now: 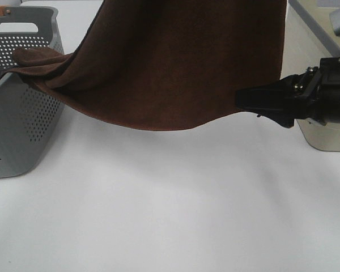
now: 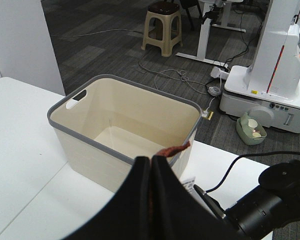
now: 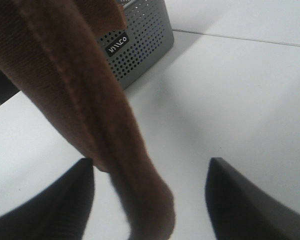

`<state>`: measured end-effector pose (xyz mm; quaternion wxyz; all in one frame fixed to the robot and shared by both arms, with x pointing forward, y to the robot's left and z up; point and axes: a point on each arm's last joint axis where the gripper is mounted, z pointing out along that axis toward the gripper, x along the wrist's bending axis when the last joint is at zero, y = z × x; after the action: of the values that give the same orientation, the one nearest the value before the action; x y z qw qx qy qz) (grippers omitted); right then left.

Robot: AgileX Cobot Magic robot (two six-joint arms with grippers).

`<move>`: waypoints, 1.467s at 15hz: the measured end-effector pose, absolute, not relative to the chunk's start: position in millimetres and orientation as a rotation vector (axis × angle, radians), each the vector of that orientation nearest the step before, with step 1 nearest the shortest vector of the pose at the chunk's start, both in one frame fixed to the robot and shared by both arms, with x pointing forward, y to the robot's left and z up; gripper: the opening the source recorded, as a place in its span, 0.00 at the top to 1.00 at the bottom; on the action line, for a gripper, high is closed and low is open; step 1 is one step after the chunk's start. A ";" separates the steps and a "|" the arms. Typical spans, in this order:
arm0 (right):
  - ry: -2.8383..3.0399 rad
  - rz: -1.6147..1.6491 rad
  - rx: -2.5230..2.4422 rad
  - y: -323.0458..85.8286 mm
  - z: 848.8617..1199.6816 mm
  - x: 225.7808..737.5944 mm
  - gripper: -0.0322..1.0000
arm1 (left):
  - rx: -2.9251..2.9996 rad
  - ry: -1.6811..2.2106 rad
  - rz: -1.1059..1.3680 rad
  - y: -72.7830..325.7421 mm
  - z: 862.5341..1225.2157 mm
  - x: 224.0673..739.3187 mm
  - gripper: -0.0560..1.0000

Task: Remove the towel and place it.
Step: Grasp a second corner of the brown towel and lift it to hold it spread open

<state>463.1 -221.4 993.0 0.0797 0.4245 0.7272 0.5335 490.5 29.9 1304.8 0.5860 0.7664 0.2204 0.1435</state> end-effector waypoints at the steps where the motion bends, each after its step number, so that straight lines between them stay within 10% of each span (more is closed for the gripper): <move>1: 2.185 1.625 1.258 -219.8 993.6 462.2 0.54 | 1.783 0.514 0.336 29.9 1305.1 490.7 0.95; 3: 2.197 1.710 1.246 -215.9 997.0 459.3 0.95 | 1.783 0.514 0.355 30.4 1305.2 491.7 0.95; 8: 2.223 1.707 1.540 -214.2 1015.4 471.0 0.97 | 1.805 0.711 0.535 40.4 1294.0 513.7 0.95; 16: 2.153 0.838 1.846 -253.5 1118.9 503.3 0.97 | 1.902 1.089 0.575 60.4 1225.2 588.4 0.95; 22: 1.874 1.085 1.593 -257.4 1236.9 502.6 0.97 | 1.701 0.982 0.680 94.8 1294.9 544.9 0.95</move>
<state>502.6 -257.4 1236.9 0.2246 0.5774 0.6793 0.3933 544.9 94.8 1294.9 0.5068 0.7055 0.4072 0.2822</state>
